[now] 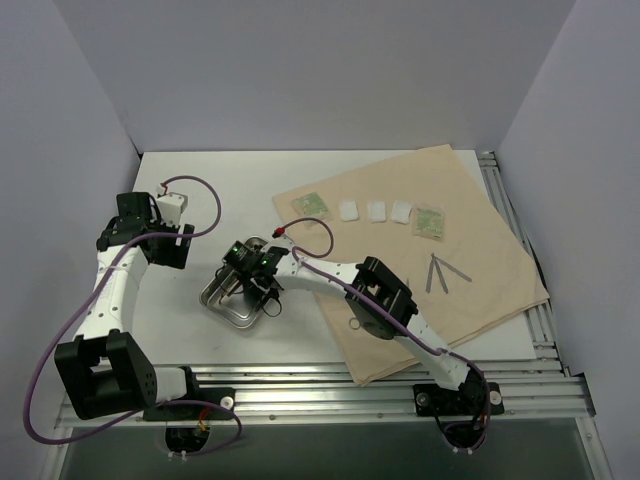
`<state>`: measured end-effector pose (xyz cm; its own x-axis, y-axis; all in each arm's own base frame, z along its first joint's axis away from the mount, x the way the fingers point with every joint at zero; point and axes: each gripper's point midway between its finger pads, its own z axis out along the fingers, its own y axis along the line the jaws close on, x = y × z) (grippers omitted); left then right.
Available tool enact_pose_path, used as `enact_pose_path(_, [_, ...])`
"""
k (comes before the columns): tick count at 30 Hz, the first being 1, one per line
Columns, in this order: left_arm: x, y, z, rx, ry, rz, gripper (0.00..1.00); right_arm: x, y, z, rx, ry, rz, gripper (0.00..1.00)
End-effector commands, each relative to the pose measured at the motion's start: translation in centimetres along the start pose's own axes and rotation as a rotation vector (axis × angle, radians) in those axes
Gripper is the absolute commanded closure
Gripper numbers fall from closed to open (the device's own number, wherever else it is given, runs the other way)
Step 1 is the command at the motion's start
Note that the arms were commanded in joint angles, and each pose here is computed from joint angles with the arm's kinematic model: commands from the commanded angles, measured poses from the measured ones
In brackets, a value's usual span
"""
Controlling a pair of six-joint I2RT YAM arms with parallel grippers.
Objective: Prepare the surgical pack
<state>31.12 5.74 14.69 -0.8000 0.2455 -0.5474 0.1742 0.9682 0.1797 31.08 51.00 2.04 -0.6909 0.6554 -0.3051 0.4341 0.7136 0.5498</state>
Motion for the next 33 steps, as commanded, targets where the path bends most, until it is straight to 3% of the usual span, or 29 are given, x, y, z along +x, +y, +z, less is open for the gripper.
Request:
enact_pose_path(1, [-1.3, 0.3, -0.5, -0.005, -0.063, -0.003, 0.15, -0.8, -2.5, -0.4, 0.095, -0.043, -0.040, 0.84])
enact_pose_path(15, [-1.5, 0.4, -0.8, -0.005, -0.063, -0.003, 0.15, -3.3, 1.0, -3.5, -0.011, -0.110, -0.052, 0.79])
enact_pose_path(18, [-1.6, 0.4, -0.9, -0.003, -0.061, -0.004, 0.15, -3.9, 4.0, -5.4, -0.120, -0.110, -0.130, 0.78])
enact_pose_path(23, [-2.1, 0.5, -1.4, -0.003, -0.066, -0.002, 0.15, -7.6, 8.9, -12.2, -0.301, -0.214, -0.497, 0.78])
enact_pose_path(27, [-2.8, 0.5, -1.9, 0.010, -0.071, -0.006, 0.15, -11.3, 8.8, -15.9, -0.385, -0.230, -0.631, 0.77])
enact_pose_path(28, [-2.8, 0.4, -2.0, 0.016, -0.067, -0.011, 0.15, -11.1, 7.0, -15.4, -0.379, -0.169, -0.657, 0.77])
enact_pose_path(31, [-3.5, 0.1, -2.4, 0.040, -0.079, -0.014, 0.15, -15.8, 3.4, -16.9, -0.353, -0.137, -0.622, 0.75])
enact_pose_path(33, [-3.8, -0.2, -2.7, 0.058, -0.091, -0.014, 0.15, -18.8, 0.5, -16.9, -0.290, -0.162, -0.673, 0.64])
